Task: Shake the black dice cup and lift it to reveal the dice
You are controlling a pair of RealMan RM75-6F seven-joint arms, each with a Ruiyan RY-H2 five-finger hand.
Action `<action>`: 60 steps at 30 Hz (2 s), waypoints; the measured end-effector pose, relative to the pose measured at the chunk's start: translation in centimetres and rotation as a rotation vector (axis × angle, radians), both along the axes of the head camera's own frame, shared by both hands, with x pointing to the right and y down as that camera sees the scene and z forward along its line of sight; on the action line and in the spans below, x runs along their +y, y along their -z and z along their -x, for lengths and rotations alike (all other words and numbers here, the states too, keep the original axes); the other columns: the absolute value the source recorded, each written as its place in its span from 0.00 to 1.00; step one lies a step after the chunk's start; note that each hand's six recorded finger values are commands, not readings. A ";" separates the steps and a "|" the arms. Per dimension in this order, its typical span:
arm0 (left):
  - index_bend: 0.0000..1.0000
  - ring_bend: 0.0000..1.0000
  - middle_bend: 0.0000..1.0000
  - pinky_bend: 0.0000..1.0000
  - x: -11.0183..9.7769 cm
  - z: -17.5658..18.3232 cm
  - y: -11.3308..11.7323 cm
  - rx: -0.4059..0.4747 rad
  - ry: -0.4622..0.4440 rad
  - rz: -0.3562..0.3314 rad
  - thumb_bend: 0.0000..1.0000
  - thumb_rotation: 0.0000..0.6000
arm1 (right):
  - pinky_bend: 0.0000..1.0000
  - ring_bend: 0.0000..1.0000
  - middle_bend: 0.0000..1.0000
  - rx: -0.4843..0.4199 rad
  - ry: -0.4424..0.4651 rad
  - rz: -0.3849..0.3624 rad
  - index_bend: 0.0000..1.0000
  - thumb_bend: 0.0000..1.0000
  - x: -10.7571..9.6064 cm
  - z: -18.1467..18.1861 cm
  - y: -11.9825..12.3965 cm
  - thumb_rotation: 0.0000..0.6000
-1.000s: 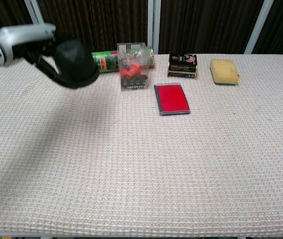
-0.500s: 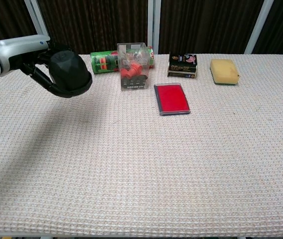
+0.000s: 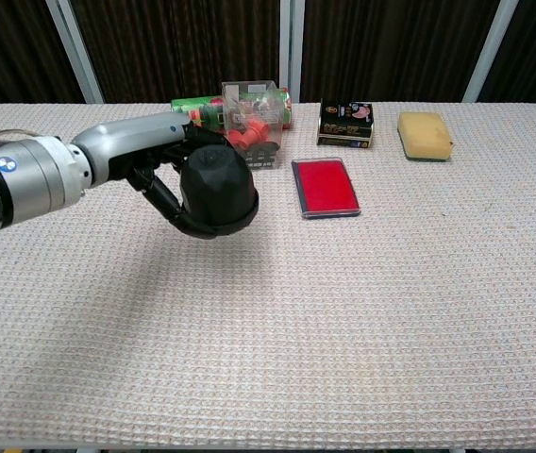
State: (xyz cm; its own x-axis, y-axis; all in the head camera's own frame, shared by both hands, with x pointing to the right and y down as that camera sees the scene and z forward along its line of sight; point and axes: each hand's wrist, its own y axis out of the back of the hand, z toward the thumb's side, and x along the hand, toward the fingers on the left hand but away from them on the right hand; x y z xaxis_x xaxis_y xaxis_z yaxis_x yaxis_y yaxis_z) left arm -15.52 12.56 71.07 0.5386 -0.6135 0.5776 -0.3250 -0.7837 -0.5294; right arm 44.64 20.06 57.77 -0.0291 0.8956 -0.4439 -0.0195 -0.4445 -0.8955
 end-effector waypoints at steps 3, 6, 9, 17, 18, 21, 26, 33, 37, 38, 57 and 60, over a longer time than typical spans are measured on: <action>0.52 0.32 0.54 0.37 -1.6 3.4 -0.7 -0.083 0.040 -0.034 0.29 1.00 | 0.00 0.00 0.02 -0.001 -0.009 -0.001 0.00 0.10 0.0 -0.3 0.0 1.00; 0.52 0.33 0.54 0.37 -4.1 8.3 -1.5 -0.205 0.106 -0.078 0.29 1.00 | 0.00 0.00 0.02 -0.003 -0.015 0.005 0.00 0.10 0.0 -0.5 -0.2 1.00; 0.52 0.33 0.54 0.37 -6.9 13.7 -1.4 -0.311 0.206 -0.108 0.29 1.00 | 0.00 0.00 0.02 0.001 -0.018 0.013 0.00 0.10 0.1 -0.7 -0.5 1.00; 0.52 0.33 0.54 0.40 -2.9 7.4 -0.3 -0.132 0.126 -0.019 0.29 1.00 | 0.00 0.00 0.02 0.001 -0.001 0.021 0.00 0.10 0.2 -0.1 -0.8 1.00; 0.52 0.34 0.54 0.40 -1.8 5.6 0.2 -0.088 0.093 -0.009 0.29 1.00 | 0.00 0.00 0.02 0.001 0.000 0.020 0.00 0.10 0.3 -0.1 -0.7 1.00; 0.52 0.34 0.54 0.40 0.3 1.7 1.9 0.011 0.019 -0.022 0.29 1.00 | 0.00 0.00 0.02 0.000 -0.005 0.012 0.00 0.10 0.1 -0.3 -0.4 1.00; 0.52 0.34 0.54 0.40 -2.3 4.6 0.9 -0.096 0.072 -0.100 0.29 1.00 | 0.00 0.00 0.02 -0.001 -0.024 0.013 0.00 0.10 0.0 -0.9 -0.5 1.00; 0.52 0.34 0.55 0.40 -7.1 13.9 -1.6 -0.330 0.296 -0.125 0.28 1.00 | 0.00 0.00 0.02 0.003 -0.014 0.024 0.00 0.10 0.2 -0.6 -0.9 1.00; 0.52 0.34 0.55 0.40 -5.4 11.0 -1.3 -0.257 0.248 -0.095 0.28 1.00 | 0.00 0.00 0.03 0.002 -0.009 0.019 0.00 0.10 0.2 -0.4 -0.7 1.00; 0.52 0.34 0.55 0.40 -4.3 9.1 -0.9 -0.209 0.208 -0.082 0.28 1.00 | 0.00 0.00 0.03 0.002 -0.009 0.016 0.00 0.10 0.2 -0.4 -0.6 1.00; 0.51 0.34 0.55 0.40 -1.8 8.0 -2.6 -0.197 0.182 -0.060 0.28 1.00 | 0.00 0.00 0.02 -0.002 -0.005 0.016 0.00 0.10 0.2 -0.4 -0.6 1.00; 0.51 0.34 0.55 0.40 0.9 5.9 -2.9 -0.151 0.136 -0.011 0.27 1.00 | 0.00 0.00 0.02 -0.001 -0.007 0.010 0.00 0.10 0.1 -0.5 -0.4 1.00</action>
